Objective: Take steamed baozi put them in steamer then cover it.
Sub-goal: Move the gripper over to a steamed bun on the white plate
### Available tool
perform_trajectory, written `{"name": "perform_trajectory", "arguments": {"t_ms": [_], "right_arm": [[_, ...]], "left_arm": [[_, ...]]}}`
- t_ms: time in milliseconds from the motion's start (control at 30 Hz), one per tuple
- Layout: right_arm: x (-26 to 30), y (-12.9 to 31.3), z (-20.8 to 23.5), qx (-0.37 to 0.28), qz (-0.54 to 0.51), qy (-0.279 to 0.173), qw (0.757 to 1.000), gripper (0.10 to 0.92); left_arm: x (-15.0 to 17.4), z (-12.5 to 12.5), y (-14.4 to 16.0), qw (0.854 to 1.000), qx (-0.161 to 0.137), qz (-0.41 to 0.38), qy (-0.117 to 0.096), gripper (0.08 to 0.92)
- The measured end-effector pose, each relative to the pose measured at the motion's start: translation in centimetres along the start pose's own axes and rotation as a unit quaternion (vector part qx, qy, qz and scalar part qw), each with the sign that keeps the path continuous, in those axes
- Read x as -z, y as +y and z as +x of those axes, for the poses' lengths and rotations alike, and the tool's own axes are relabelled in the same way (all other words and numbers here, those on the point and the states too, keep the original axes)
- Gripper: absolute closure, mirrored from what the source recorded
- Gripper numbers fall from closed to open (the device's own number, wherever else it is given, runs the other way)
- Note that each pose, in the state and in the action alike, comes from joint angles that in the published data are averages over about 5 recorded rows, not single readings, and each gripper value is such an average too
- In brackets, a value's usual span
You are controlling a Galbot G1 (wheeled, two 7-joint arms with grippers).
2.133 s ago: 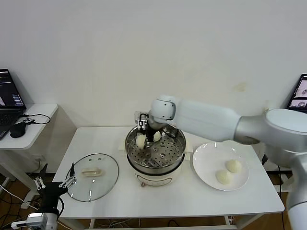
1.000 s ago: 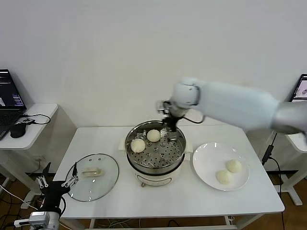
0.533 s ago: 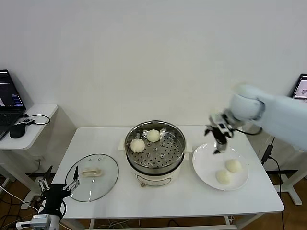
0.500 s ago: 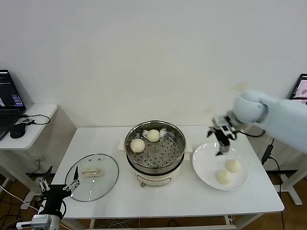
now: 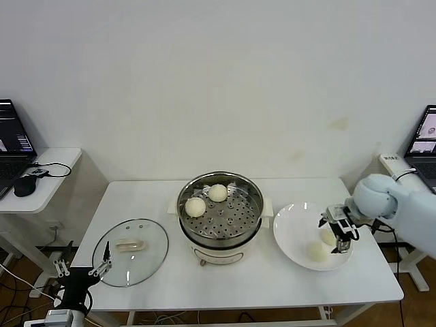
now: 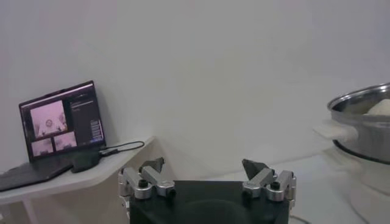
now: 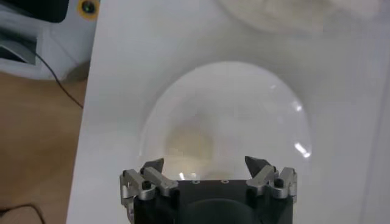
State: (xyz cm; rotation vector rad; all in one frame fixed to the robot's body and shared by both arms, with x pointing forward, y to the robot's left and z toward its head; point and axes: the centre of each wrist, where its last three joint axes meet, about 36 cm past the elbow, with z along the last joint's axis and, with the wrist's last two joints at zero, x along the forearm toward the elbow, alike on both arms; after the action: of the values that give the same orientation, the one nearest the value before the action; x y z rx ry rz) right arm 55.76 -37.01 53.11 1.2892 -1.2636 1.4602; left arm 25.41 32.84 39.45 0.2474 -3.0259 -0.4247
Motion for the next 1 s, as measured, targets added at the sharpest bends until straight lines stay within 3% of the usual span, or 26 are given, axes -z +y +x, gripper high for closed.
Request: {"name": "perform_trajectory", "arguments": {"t_ms": [800,1000], "right_arm": [[0.3,-0.4,-7.6,0.005,-0.027,0.005,1.0,0.201],[0.5,-0.4,-8.3,0.007,-0.032,0.007,0.999,0.264]], "left_arm": [[-0.5,-0.3,0.2,1.0,0.005,0.001,0.004,0.177],[-0.6,-0.2,0.1,1.0,0.006,0.002,0.005,0.177]]}}
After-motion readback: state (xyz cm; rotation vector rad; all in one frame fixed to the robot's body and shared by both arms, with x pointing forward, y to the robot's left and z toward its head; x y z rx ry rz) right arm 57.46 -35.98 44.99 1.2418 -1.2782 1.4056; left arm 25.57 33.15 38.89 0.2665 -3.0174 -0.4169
